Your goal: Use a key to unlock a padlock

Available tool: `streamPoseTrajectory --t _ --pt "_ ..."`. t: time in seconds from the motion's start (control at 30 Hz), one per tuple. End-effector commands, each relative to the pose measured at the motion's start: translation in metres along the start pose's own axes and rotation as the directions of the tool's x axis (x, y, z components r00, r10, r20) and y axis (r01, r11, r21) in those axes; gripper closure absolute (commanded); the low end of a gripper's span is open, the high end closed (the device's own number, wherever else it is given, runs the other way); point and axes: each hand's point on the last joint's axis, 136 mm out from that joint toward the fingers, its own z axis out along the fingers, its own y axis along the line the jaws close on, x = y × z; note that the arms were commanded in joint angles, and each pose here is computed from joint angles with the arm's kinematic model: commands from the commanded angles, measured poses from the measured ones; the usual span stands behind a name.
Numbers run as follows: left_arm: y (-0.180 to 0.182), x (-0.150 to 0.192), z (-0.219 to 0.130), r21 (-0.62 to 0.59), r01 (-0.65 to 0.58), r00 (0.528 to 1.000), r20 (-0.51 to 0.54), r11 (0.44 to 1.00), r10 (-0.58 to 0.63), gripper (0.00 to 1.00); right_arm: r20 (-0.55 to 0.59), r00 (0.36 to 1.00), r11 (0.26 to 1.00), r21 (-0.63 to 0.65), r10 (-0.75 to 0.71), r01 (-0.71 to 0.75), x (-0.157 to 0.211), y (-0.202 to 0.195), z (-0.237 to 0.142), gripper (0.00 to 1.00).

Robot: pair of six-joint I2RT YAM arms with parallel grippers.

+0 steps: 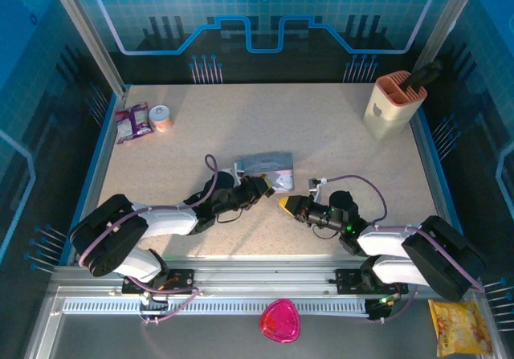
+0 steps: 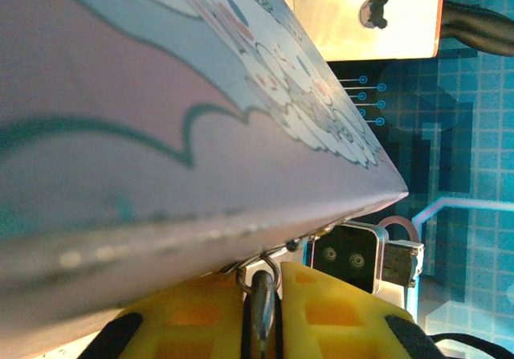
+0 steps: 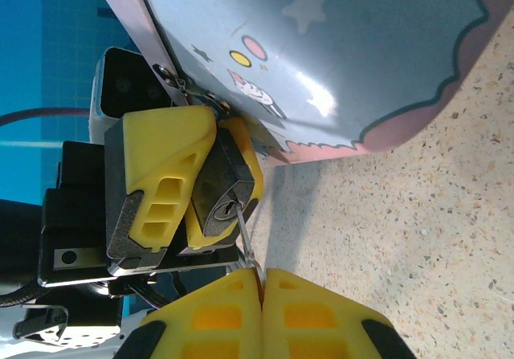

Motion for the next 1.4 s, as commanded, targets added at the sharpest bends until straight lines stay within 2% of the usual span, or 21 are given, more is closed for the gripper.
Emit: streamPoseTrajectory --t 0.0,0.23,1.37 --pt "-0.038 0.0 -0.007 0.149 -0.012 1.0 -0.007 0.989 0.014 1.0 0.029 1.0 0.999 -0.035 -0.007 0.008 -0.008 0.009 -0.002 1.0" --pt "-0.041 -0.001 -0.006 0.159 -0.016 1.0 -0.002 0.987 0.017 1.0 0.025 1.0 0.997 -0.079 0.004 -0.002 -0.009 0.019 -0.001 1.0" --pt "-0.051 0.01 -0.004 0.206 0.007 0.999 -0.033 0.978 0.0 1.0 0.035 0.999 0.991 -0.13 0.033 -0.028 -0.013 0.024 0.004 1.0"
